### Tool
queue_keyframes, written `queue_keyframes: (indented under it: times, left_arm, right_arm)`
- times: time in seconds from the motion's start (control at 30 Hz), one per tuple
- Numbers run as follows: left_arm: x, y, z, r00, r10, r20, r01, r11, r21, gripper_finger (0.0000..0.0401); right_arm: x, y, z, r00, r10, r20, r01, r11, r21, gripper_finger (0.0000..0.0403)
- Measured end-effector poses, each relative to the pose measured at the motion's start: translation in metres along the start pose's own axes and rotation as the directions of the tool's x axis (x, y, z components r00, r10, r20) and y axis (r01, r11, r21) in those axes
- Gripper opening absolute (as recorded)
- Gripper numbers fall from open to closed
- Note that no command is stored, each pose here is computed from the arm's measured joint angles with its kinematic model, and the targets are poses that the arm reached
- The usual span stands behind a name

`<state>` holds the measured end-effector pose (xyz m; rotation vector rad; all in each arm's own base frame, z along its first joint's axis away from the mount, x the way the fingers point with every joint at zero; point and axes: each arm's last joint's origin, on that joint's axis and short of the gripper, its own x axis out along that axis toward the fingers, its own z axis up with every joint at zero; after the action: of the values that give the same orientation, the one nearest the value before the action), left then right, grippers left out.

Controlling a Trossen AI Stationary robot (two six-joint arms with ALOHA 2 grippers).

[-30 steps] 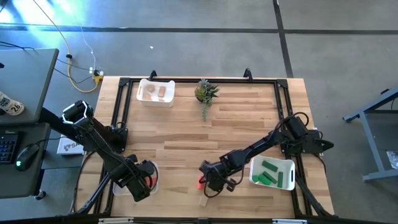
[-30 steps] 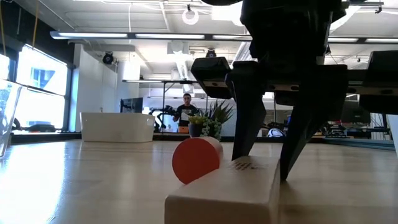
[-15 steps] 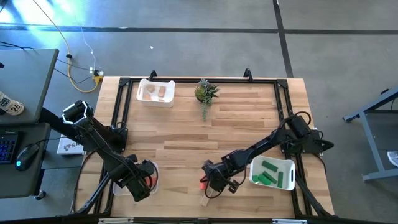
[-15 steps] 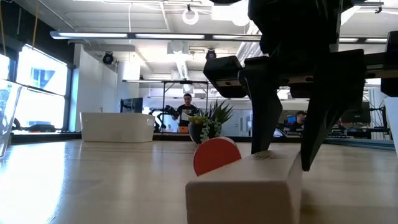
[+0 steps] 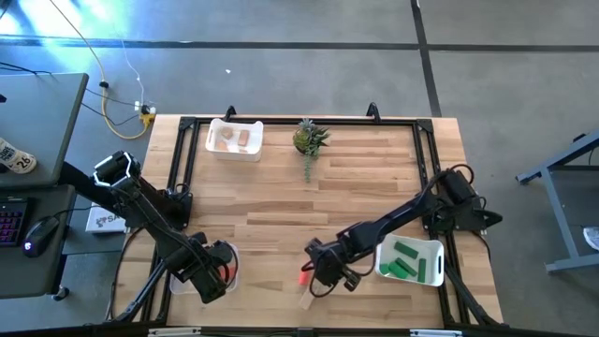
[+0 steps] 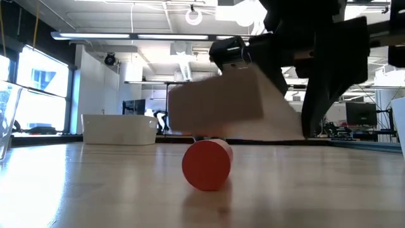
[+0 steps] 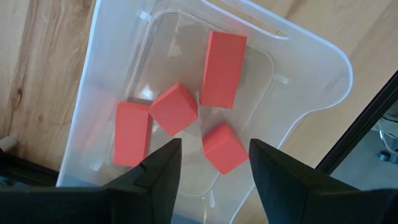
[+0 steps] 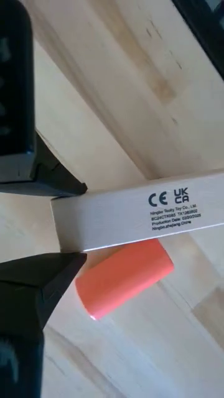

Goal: Sort & place blocks by color
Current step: Put the brown block into the top white bin

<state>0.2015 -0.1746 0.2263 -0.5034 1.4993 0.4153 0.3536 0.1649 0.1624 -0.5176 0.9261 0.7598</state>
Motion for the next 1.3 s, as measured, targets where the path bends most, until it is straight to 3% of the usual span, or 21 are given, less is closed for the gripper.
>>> queue_keyframes:
  times: [0.13, 0.43, 0.6, 0.73, 1.07, 1.3]
  left_arm:
    - [0.000, 0.000, 0.000, 1.000, 0.000, 0.000, 0.000, 1.000, 0.004, 0.0174]
    - [0.000, 0.000, 0.002, 0.998, 0.015, 0.055, -0.015, 1.000, -0.002, 0.0174]
    - [0.000, 0.001, 0.003, 0.994, 0.027, 0.102, -0.025, 1.000, -0.018, 0.0174]
    - [0.000, 0.002, 0.009, 0.992, 0.034, 0.125, -0.021, 0.995, -0.099, 0.0174]
    - [-0.009, 0.009, 0.041, 0.972, -0.023, 0.234, 0.086, 0.960, -0.265, 0.0174]
    - [-0.022, 0.025, 0.064, 0.948, -0.040, 0.315, 0.147, 0.934, -0.324, 0.0174]
  right_arm:
    - [-0.010, -0.001, 0.004, 0.999, -0.031, 0.021, 0.031, 0.999, 0.013, 0.0096]
    - [-0.037, -0.022, 0.006, 0.976, -0.211, 0.052, 0.201, 0.969, 0.143, 0.0096]
    - [-0.052, -0.039, 0.003, 0.956, -0.282, 0.080, 0.252, 0.930, 0.270, 0.0096]
    - [-0.060, -0.051, -0.003, 0.932, -0.358, 0.051, 0.323, 0.888, 0.327, 0.0096]
    - [-0.075, -0.071, -0.017, 0.859, -0.508, -0.066, 0.495, 0.789, 0.364, 0.0096]
    - [-0.079, -0.077, -0.025, 0.800, -0.578, -0.161, 0.598, 0.743, 0.302, 0.0096]
